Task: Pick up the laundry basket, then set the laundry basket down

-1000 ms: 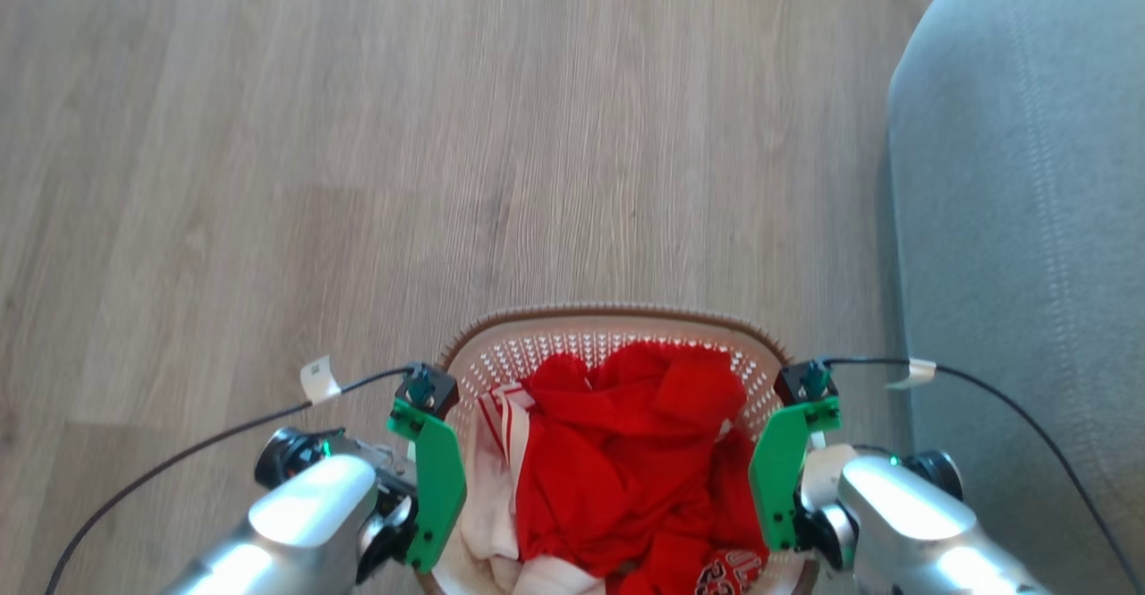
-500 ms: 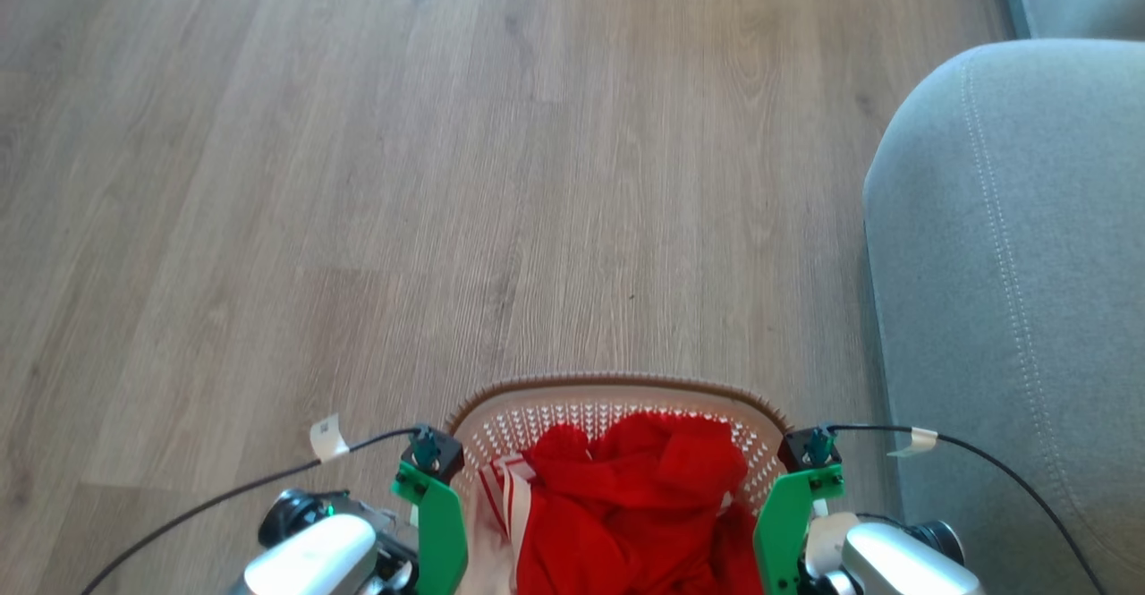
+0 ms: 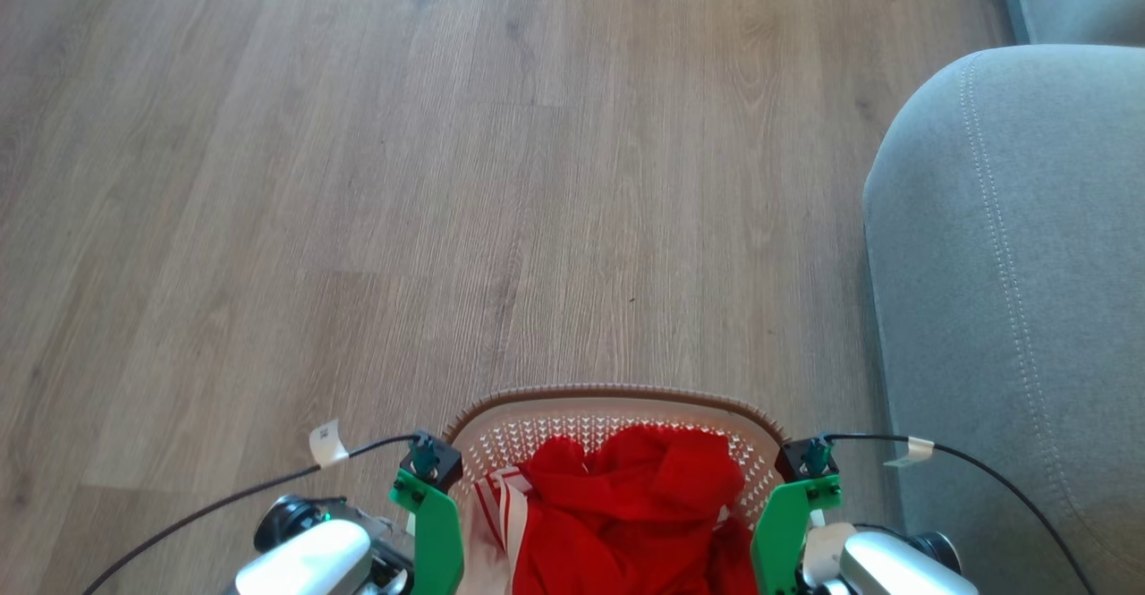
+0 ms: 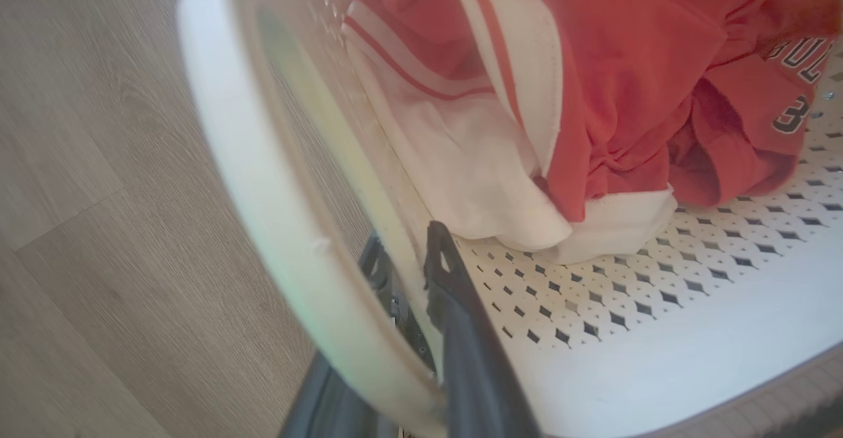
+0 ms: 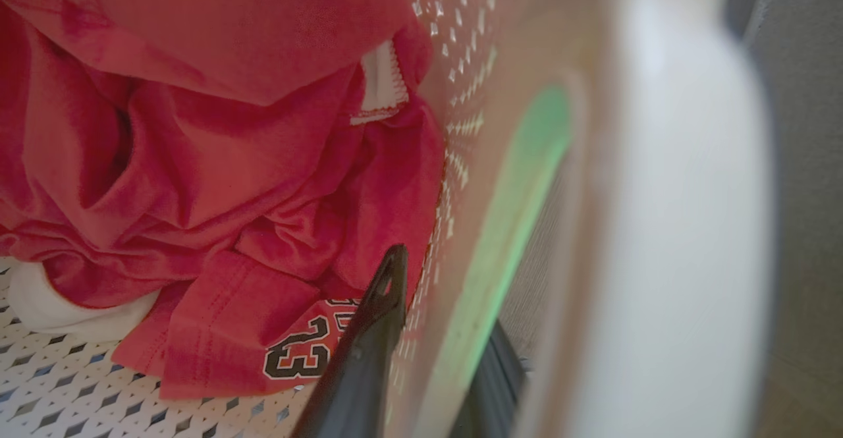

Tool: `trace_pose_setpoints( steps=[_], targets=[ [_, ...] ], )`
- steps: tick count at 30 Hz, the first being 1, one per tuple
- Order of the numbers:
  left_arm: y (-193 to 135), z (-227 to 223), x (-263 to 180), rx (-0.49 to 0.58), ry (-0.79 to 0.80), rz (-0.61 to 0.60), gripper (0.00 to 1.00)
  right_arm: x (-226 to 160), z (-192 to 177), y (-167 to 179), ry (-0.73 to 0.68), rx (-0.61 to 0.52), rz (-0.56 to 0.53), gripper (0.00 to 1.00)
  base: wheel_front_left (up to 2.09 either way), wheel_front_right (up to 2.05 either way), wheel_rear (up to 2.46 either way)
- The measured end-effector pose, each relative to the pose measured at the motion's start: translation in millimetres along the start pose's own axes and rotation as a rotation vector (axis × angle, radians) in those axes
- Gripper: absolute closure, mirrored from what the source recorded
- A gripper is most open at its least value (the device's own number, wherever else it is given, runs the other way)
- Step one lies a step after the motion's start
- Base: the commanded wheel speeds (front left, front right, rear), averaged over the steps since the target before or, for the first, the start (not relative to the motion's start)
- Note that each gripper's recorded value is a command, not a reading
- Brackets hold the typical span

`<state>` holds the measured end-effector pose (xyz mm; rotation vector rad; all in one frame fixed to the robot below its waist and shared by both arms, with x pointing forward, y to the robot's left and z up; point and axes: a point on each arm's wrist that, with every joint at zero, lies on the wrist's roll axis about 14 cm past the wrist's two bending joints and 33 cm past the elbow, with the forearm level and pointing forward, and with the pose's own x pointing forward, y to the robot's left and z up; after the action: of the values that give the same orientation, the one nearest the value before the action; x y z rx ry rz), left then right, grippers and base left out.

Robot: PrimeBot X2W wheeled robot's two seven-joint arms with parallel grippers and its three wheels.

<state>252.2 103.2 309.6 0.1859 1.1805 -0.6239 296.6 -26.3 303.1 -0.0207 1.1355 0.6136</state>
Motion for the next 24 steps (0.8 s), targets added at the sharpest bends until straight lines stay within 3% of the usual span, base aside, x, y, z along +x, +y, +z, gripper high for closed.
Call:
trace_pose_setpoints(
  steps=[24],
  targets=[
    [-0.5,2.1,-1.8,0.007,-0.007,0.004,1.00,-3.7,4.8,-1.2,-0.011,-0.007,-0.009,1.00,0.00,0.00,0.00]
  ],
)
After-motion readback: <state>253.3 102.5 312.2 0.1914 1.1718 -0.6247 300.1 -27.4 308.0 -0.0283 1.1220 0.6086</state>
